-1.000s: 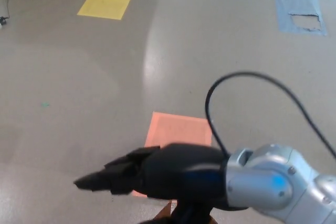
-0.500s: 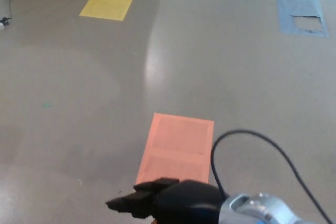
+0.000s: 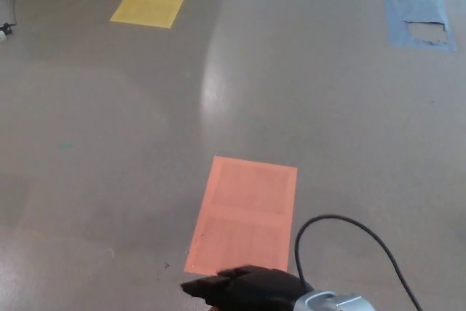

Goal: An air pump is kept on top of a storage box on the floor and the robot uses its right hand to press down on the handle of the pump to compress it

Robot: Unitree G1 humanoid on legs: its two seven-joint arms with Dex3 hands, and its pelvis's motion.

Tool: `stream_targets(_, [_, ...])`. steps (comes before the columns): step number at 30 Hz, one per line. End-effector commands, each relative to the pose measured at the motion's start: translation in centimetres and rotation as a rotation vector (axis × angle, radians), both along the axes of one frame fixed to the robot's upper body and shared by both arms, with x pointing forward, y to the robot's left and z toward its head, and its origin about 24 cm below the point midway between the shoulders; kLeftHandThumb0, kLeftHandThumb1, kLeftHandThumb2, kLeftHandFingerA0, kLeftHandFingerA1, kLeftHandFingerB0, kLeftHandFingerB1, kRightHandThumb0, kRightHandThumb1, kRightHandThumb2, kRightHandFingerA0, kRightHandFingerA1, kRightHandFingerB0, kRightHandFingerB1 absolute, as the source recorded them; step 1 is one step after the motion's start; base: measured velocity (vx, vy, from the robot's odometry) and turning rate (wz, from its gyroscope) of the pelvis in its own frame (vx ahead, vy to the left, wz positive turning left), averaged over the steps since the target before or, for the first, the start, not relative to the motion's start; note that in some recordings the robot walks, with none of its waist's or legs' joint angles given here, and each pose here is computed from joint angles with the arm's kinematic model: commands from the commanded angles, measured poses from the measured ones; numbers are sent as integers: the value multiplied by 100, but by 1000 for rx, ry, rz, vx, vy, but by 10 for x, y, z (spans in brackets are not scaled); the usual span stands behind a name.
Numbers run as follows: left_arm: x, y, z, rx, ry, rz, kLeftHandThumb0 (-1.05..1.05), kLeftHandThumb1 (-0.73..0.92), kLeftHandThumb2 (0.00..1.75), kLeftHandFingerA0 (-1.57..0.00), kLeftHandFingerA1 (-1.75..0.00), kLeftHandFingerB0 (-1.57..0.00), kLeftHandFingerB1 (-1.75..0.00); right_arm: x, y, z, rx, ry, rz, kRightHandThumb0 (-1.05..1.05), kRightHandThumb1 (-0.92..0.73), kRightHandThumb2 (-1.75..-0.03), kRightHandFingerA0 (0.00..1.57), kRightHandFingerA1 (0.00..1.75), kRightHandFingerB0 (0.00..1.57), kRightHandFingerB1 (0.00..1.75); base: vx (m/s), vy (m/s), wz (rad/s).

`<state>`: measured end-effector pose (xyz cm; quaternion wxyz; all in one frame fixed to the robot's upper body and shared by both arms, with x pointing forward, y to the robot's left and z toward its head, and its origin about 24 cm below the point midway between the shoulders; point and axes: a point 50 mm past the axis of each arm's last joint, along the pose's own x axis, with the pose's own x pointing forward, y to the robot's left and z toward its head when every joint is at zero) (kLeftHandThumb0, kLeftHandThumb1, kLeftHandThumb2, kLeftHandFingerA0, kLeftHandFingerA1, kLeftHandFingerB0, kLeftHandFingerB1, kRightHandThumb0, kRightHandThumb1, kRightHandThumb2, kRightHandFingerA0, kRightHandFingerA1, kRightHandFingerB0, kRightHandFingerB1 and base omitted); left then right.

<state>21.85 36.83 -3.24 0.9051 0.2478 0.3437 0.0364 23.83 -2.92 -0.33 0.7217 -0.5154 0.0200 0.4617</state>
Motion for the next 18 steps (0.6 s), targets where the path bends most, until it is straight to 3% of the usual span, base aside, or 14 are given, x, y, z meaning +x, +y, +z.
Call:
stream_targets(1, [0, 8, 7, 29, -14, 9, -84, 82, 115, -13, -47, 0, -34, 3, -43, -81, -184, -43, -230, -89, -89, -120, 0, 13, 0, 13, 0, 0, 0])
stream_targets(5, [2, 7, 8, 22, -20, 9, -85, 82, 115, -15, -47, 0, -35, 6, -46, -84, -191, -28, -262, -89, -89, -121, 0, 13, 0, 13, 0, 0, 0])
stream_targets(8, [4, 5, 9, 12, -35, -2, -75, 78, 115, -5, -45, -2, -33, 9, -50, -87, -197, -5, -310, -92, -89, -121, 3, 13, 3, 11, 0, 0, 0])
stream_targets(10, [4, 5, 9, 16, -37, -2, -83, 83, 116, -13, -47, 0, -34, 9, -50, -89, -202, 13, -332, -92, -89, -121, 4, 13, 3, 12, 0, 0, 0])
stream_targets(11, [5, 5, 10, 13, -47, -5, -79, 92, 75, -15, -33, -9, -27, 9, -50, -90, -205, 25, -348, -90, -88, -120, 4, 16, 4, 13, 0, 0, 0])
stream_targets(12, [6, 5, 10, 16, -49, -17, -81, 85, 116, -13, -47, 0, -33, 9, -51, -91, -207, 28, -357, -92, -88, -121, 6, 16, 5, 13, 0, 0, 0])
stream_targets(18, [12, 7, 17, 30, -55, -10, -76, 82, 107, -11, -44, -6, -36, 16, -51, -88, -215, 23, -378, -93, -89, -123, 4, 13, 4, 12, 0, 0, 0])
